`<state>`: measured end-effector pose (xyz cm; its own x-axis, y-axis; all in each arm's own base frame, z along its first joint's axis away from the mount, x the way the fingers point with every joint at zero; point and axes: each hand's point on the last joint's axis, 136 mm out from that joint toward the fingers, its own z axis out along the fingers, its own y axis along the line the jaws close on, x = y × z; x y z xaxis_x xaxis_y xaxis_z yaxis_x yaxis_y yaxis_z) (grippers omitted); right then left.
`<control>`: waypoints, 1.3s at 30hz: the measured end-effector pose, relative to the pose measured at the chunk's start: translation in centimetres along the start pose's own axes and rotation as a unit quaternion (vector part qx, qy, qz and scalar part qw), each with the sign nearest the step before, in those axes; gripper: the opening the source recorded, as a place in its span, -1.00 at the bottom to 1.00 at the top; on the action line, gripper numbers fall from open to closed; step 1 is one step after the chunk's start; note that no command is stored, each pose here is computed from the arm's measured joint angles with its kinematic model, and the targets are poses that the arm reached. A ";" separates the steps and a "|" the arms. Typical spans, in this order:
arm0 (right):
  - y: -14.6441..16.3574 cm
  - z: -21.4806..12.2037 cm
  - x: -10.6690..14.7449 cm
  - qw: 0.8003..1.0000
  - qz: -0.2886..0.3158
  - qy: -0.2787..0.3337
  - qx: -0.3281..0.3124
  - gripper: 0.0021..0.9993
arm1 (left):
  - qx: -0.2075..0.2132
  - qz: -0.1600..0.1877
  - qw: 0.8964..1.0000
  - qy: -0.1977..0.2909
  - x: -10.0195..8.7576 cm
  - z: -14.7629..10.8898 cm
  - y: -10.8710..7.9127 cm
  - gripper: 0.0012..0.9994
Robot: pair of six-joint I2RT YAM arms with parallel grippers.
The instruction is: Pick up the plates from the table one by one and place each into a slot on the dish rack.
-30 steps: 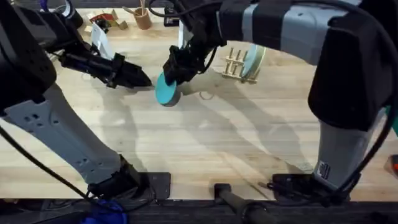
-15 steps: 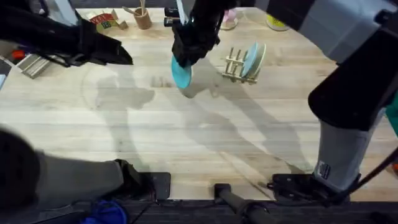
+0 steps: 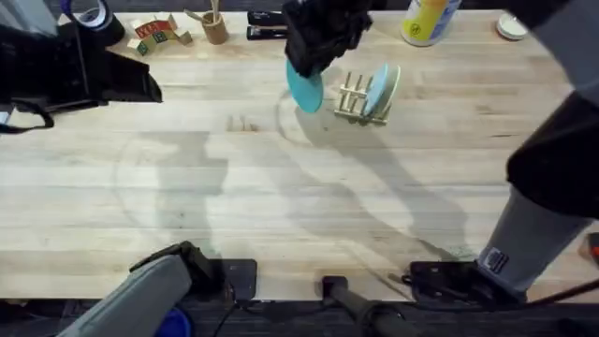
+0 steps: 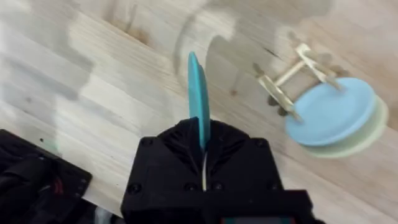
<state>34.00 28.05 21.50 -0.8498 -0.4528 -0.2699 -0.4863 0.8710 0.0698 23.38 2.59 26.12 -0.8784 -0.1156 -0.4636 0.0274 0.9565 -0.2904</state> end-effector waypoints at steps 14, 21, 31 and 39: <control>-4.0 -4.4 2.1 0.998 0.037 -0.005 0.045 -0.94 | -0.025 0.025 0.999 0.010 0.9 -0.4 -1.2 -0.92; -5.1 -6.4 3.3 0.997 0.050 -0.008 0.050 -0.94 | -0.029 0.053 0.998 0.024 1.2 0.1 -2.1 -0.92; -7.1 -9.3 5.1 0.992 0.067 -0.018 0.103 -0.94 | -0.036 0.059 0.997 0.028 1.2 0.2 -2.1 -0.77; -7.1 -9.9 5.2 0.992 0.069 -0.026 0.104 -0.94 | -0.038 0.059 0.997 0.028 1.2 0.2 -2.0 0.95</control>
<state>31.01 17.59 29.09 -0.8915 -0.3205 -0.3203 -0.3088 0.9470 -0.0881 22.32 0.48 25.99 -0.8966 0.0115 -0.4427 0.0975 0.9802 -0.1721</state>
